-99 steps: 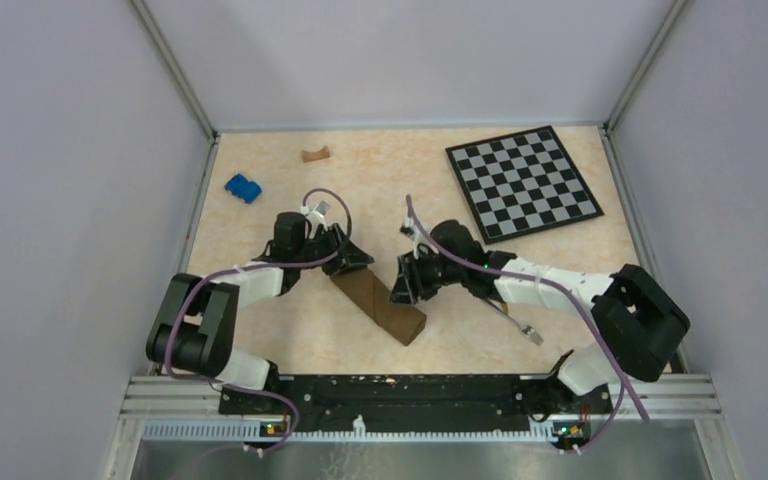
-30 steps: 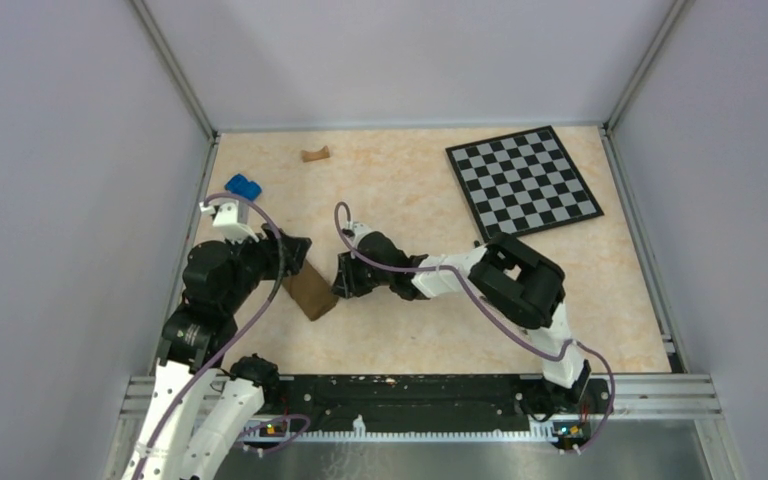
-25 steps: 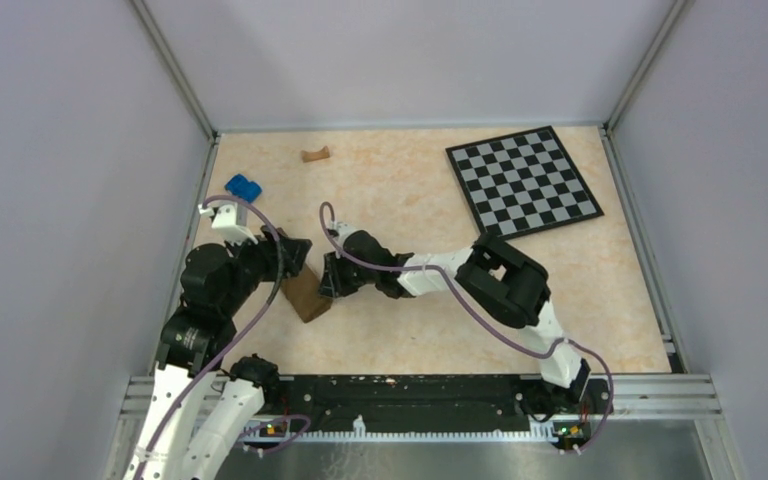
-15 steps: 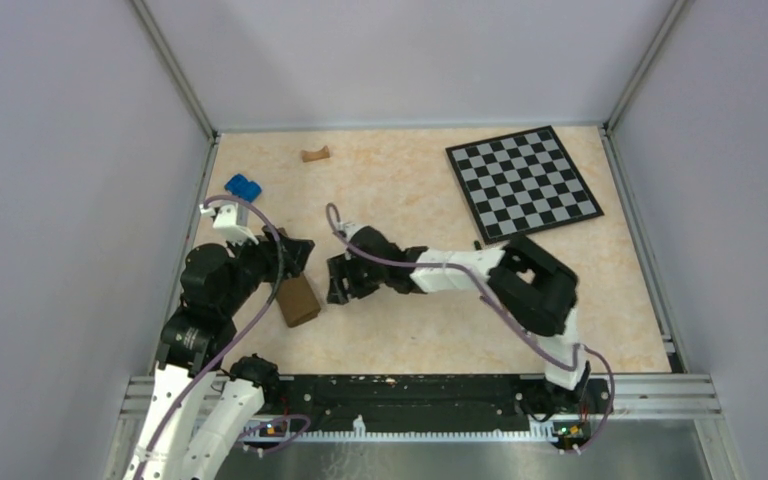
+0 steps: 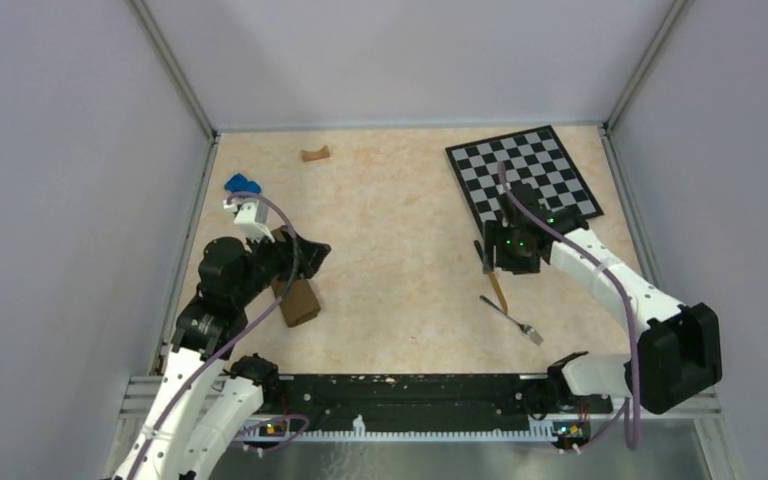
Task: Fold the napkin into a case and place the utensils inside
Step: Pick up the knife from the center of the board.
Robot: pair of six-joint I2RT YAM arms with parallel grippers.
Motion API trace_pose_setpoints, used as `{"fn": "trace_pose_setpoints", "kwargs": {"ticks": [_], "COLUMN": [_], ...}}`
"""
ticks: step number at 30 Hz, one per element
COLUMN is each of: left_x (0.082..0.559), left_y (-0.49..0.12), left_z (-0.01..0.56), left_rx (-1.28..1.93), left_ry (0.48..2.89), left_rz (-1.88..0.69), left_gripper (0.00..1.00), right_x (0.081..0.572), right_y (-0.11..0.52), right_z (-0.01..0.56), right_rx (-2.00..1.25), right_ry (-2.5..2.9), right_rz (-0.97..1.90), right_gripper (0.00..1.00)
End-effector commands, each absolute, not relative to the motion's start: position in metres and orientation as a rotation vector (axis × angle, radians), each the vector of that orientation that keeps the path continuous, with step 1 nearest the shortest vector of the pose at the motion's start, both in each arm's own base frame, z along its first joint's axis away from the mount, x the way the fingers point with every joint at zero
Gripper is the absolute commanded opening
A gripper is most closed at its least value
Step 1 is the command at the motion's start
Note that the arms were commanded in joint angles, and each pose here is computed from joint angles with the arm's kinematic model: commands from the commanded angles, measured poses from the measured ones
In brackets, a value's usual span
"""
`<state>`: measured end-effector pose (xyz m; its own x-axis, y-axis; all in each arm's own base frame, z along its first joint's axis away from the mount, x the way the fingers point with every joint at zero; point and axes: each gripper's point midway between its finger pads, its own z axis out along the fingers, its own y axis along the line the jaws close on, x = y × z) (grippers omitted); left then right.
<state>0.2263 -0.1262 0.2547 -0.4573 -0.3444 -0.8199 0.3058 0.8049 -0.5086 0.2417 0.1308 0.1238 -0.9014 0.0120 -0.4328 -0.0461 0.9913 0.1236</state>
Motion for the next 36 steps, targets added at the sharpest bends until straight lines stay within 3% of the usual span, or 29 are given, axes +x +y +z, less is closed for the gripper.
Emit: {"fn": "trace_pose_setpoints", "kwargs": {"ticks": [1,6,11,19,23,27,31,36], "left_x": [0.229,0.223,0.219,0.211,0.207,0.207,0.206,0.207], "left_y": [-0.140,-0.146,-0.153,-0.181,-0.191,-0.194,-0.200,-0.208], "left_z": [0.270,0.274,0.265,0.240,0.231,0.216,0.197,0.179], "left_rx": [0.014,0.059,0.090,0.198,0.200,0.154,0.094,0.051], "left_ry": [1.843,1.860,1.901,1.993,2.032,2.067,2.114,2.145], "left_rz": [-0.821,-0.846,-0.887,-1.073,-1.163,-1.204,-1.280,-1.368], "left_gripper": [0.70,0.71,0.71,0.70,0.69,0.69,0.67,0.69], "right_x": [0.247,0.280,0.309,0.324,0.332,0.342,0.346,0.343], "right_y": [0.113,0.118,0.120,0.134,0.153,0.197,0.272,0.355], "right_z": [0.098,0.061,0.044,0.015,0.004,0.004,0.023,0.084], "right_rx": [0.028,-0.123,-0.236,-0.191,-0.214,-0.238,-0.293,-0.297], "right_ry": [2.762,2.760,2.716,2.743,2.730,2.686,2.605,2.334], "right_rz": [0.168,0.116,0.061,0.097,0.164,0.249,0.502,1.133], "right_gripper": [0.62,0.52,0.49,0.33,0.21,0.00,0.00,0.00]}}
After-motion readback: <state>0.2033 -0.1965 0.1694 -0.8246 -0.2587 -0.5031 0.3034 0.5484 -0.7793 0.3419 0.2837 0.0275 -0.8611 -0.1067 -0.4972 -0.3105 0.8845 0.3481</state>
